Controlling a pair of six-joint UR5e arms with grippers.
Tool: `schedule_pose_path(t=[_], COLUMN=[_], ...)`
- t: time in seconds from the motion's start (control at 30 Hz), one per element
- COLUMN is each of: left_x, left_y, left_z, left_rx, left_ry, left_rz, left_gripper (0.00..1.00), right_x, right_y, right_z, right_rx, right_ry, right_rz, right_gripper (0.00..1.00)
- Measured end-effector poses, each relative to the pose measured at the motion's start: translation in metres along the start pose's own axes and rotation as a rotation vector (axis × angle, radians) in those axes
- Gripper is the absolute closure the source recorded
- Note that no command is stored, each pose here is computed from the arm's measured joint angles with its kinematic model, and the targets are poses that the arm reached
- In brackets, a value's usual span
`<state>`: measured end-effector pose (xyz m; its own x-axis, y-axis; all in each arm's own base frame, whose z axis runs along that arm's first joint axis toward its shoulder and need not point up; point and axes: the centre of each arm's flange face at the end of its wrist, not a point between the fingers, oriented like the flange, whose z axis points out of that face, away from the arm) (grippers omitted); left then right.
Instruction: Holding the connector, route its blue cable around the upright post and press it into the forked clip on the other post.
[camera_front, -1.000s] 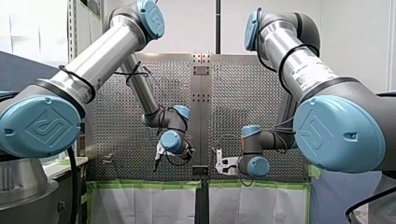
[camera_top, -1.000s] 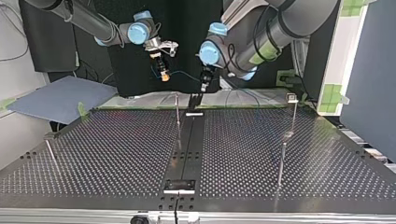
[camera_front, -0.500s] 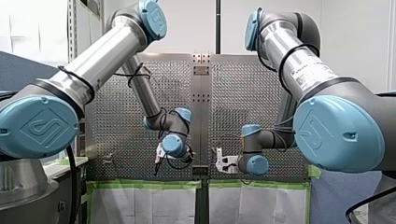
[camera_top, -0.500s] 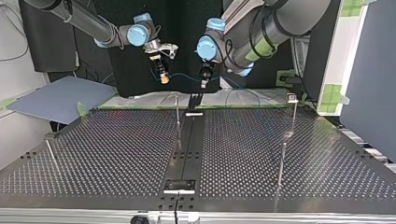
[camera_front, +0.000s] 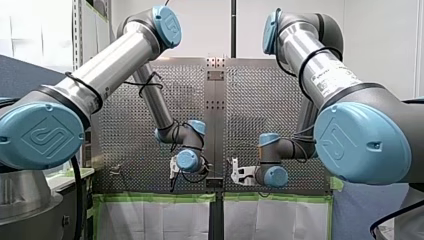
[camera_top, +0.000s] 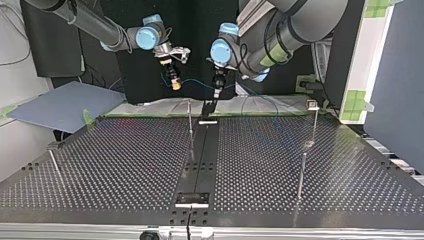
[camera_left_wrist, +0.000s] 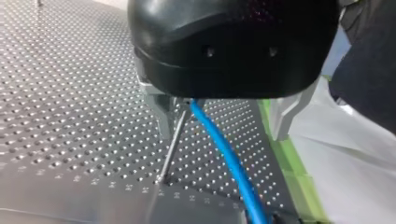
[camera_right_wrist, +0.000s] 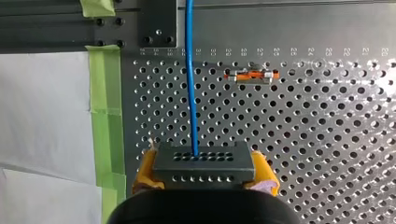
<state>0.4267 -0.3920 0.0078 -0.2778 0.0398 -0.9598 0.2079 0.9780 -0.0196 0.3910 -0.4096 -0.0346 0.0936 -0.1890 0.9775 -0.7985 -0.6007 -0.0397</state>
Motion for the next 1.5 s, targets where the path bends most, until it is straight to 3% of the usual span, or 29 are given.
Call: schedule_pose_path(t=[0.33, 0.4, 0.47, 0.5, 0.53, 0.57, 0.6, 0.63, 0.67, 1.1, 1.3, 1.5], left_x=[-0.003, -0.003, -0.003, -0.003, -0.004, -0.004, -0.004, -0.004, -0.004, -0.004, -0.004, -0.002], left_y=[0.002, 0.003, 0.003, 0.003, 0.003, 0.003, 0.003, 0.004, 0.003, 0.001, 0.000, -0.007], left_z=[0.003, 0.004, 0.004, 0.004, 0.004, 0.004, 0.004, 0.004, 0.004, 0.004, 0.003, -0.001], left_rx=[-0.017, -0.024, -0.028, -0.029, -0.030, -0.031, -0.032, -0.034, -0.034, -0.024, -0.023, -0.010], left_ry=[-0.027, -0.029, -0.033, -0.033, -0.035, -0.035, -0.036, -0.037, -0.037, -0.038, -0.038, -0.039], left_rz=[-0.049, -0.049, -0.046, -0.044, -0.043, -0.042, -0.042, -0.042, -0.041, -0.034, -0.004, 0.016], left_gripper=[0.01, 0.06, 0.40, 0.40, 0.55, 0.81, 0.81, 0.97, 1.00, 1.00, 1.00, 1.00], right_x=[0.000, 0.000, 0.000, -0.001, -0.001, -0.001, -0.001, -0.001, -0.001, 0.000, 0.003, 0.007], right_y=[-0.001, -0.001, -0.001, -0.001, -0.002, -0.002, -0.002, -0.002, -0.002, 0.000, 0.009, 0.021], right_z=[0.000, 0.000, 0.000, 0.000, 0.000, 0.000, 0.000, 0.000, 0.000, 0.000, 0.002, 0.005], right_rx=[0.011, 0.012, 0.012, 0.013, 0.013, 0.013, 0.013, 0.013, 0.013, 0.007, -0.031, -0.057], right_ry=[-0.002, -0.002, -0.002, -0.002, -0.003, -0.003, -0.003, -0.003, -0.003, -0.003, 0.006, 0.016], right_rz=[0.002, 0.002, 0.003, 0.003, 0.003, 0.003, 0.003, 0.003, 0.003, 0.005, 0.010, 0.028], right_gripper=[1.00, 1.00, 1.00, 1.00, 1.00, 1.00, 1.00, 1.00, 1.00, 1.00, 1.00, 1.00])
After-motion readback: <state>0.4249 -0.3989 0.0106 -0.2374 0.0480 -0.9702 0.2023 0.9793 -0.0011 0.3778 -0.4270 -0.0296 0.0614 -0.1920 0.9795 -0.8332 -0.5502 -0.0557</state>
